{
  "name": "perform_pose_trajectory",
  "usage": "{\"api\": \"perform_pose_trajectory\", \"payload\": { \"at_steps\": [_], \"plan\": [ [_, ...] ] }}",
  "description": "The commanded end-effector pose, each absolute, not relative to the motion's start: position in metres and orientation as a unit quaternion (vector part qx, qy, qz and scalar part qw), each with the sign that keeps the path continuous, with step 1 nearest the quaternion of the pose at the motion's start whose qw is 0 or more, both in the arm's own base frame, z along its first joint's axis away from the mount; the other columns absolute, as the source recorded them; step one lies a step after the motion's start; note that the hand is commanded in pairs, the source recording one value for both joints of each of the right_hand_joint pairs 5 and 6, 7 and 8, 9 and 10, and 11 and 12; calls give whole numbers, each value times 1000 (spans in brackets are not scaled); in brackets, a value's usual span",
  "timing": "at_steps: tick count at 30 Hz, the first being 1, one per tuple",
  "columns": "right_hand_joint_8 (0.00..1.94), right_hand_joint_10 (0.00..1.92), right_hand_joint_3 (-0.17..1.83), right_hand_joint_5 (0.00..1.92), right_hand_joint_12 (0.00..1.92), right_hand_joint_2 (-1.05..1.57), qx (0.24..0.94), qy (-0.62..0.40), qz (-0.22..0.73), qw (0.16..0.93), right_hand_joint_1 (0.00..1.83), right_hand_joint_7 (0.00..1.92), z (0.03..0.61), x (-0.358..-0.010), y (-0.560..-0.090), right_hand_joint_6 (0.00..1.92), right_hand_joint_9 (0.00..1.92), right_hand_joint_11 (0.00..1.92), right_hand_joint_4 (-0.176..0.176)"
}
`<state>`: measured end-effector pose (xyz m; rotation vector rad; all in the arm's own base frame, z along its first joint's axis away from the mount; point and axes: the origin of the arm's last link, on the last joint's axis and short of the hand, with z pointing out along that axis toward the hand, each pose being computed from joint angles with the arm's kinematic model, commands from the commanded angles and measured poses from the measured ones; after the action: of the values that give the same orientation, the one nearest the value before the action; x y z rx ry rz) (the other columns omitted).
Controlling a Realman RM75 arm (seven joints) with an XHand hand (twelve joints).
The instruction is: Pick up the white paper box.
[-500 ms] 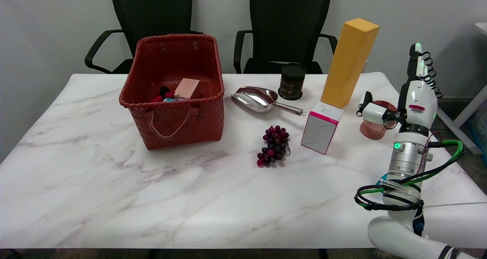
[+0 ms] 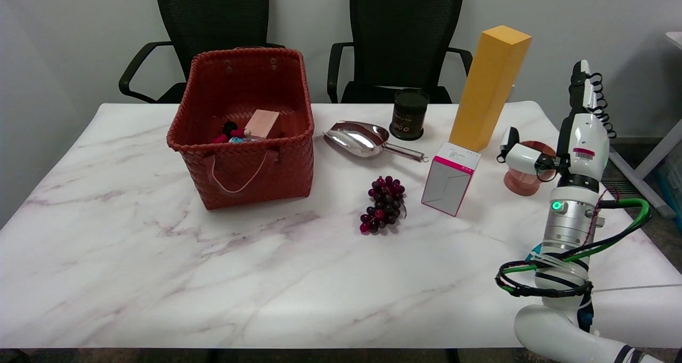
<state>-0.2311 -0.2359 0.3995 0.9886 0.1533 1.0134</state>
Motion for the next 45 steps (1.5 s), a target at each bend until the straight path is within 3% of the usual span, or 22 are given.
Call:
{"api": "perform_pose_trajectory", "payload": {
  "at_steps": [1, 30, 45],
  "plan": [
    [183, 247, 1153, 82, 242, 443, 462, 59, 487, 739, 1199, 183, 392, -225, -237, 82, 247, 242, 0],
    [200, 261, 1119, 83, 251, 493, 464, -1, 518, 719, 1185, 200, 366, -226, -232, 83, 261, 251, 0],
    [197, 261, 1163, 82, 257, 405, 455, -96, 638, 614, 1179, 197, 369, -232, -232, 82, 261, 257, 0]
  ]
}}
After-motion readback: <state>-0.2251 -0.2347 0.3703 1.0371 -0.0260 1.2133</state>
